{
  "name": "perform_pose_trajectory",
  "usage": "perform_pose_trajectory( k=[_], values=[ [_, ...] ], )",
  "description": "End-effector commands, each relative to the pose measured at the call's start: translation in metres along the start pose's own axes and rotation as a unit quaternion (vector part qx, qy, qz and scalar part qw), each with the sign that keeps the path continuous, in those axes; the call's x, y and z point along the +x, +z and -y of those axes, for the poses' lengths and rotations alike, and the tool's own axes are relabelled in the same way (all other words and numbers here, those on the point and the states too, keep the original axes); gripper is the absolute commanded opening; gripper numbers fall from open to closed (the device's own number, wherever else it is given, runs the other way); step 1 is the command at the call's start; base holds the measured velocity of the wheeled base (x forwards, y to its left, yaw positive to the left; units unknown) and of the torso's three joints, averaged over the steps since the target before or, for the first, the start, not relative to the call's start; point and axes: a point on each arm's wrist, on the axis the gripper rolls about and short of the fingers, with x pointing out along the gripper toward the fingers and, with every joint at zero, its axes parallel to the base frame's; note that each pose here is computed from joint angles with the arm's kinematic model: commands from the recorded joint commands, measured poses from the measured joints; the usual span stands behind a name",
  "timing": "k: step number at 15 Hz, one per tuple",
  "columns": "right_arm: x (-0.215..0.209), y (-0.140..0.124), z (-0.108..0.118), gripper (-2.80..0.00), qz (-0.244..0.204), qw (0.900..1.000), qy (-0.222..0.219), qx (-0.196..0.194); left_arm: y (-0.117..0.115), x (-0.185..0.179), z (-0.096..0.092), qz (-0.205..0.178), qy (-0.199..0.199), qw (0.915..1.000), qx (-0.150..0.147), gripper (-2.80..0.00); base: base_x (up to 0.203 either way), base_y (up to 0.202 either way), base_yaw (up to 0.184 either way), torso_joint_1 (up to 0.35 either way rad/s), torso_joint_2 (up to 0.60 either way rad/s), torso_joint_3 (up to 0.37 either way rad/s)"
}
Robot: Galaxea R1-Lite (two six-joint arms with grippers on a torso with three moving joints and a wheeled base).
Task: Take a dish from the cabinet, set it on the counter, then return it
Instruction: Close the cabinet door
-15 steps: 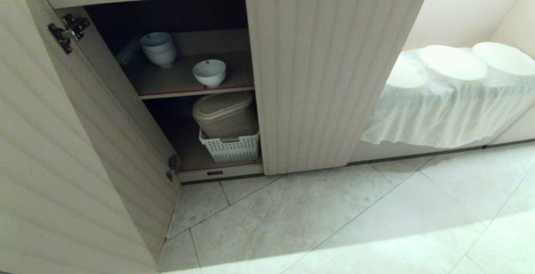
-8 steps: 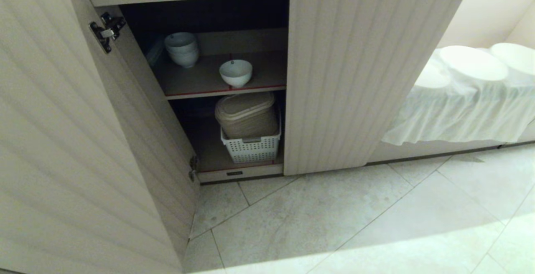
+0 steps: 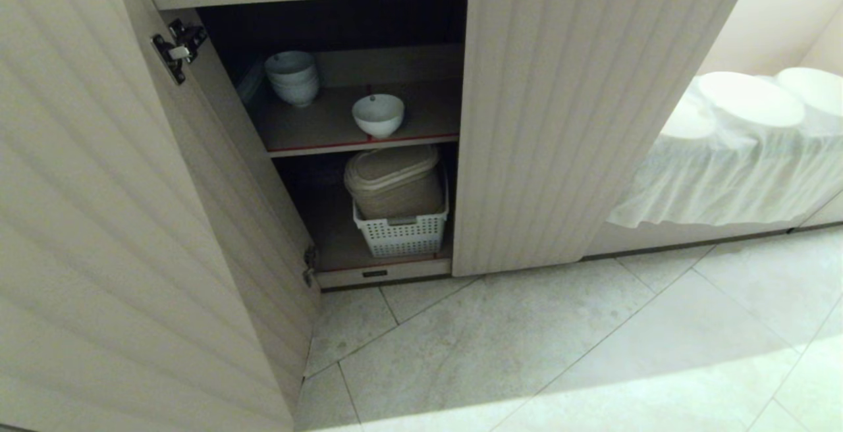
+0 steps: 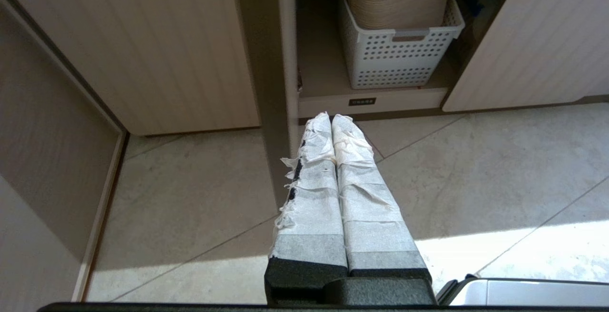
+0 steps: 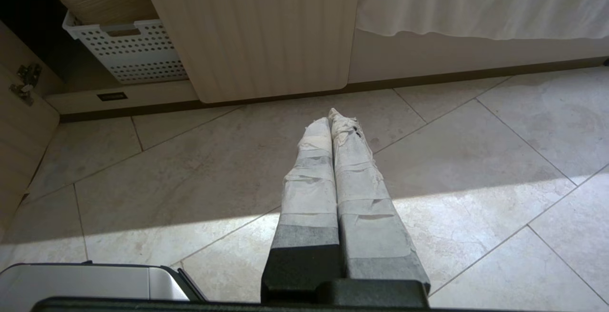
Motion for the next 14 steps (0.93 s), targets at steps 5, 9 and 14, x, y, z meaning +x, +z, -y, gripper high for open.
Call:
perform_pose_trajectory(
  k=[5,9,14],
  values=[
    [0.0000,0.0000,0.0000,-2.80,0.000,1.000,0.000,0.001,0.0000,0.0000,0.0000,0.000,0.000,1.0000,0.000,-2.80,0.000,0.000,0.000,0.000,0.00,0.000],
    [0.0000,0.0000,0.0000,-2.80,0.000,1.000,0.000,0.001,0.0000,0.0000,0.0000,0.000,0.000,1.0000,0.000,-2.80,0.000,0.000,0.000,0.000,0.00,0.000],
    [0.0000,0.0000,0.0000,-2.80,0.000,1.000,0.000,0.000,0.0000,0.0000,0.0000,0.000,0.000,1.0000,0.000,-2.80,0.000,0.000,0.000,0.000,0.00,0.000]
  ],
)
